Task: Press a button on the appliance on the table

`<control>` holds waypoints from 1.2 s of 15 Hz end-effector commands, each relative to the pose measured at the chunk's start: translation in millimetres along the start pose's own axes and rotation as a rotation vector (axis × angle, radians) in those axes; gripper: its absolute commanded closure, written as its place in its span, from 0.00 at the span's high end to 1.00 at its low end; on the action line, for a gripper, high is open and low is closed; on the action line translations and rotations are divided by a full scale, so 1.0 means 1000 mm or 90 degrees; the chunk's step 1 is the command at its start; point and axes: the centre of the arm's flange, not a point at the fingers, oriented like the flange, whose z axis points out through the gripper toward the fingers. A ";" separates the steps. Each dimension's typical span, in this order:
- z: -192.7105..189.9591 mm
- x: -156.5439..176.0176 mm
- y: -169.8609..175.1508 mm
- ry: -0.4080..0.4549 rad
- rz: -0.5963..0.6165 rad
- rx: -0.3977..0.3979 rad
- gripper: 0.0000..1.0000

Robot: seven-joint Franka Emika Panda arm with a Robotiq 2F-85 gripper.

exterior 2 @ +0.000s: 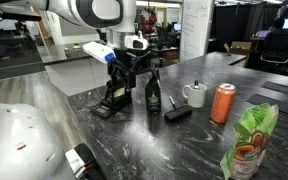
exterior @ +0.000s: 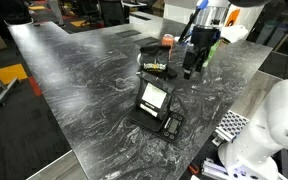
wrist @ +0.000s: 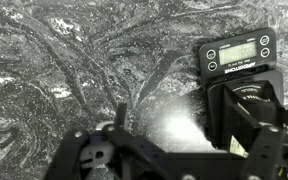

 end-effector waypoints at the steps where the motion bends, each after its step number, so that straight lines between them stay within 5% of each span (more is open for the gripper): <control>1: 0.019 -0.017 -0.030 0.014 0.005 -0.034 1.00; 7: 0.043 -0.042 -0.059 0.029 -0.054 -0.044 1.00; 8: 0.049 -0.041 -0.059 0.041 -0.068 -0.039 0.75; 16: 0.071 -0.021 -0.069 0.149 -0.148 -0.011 0.22; 18: 0.073 -0.023 -0.076 0.129 -0.137 -0.001 0.07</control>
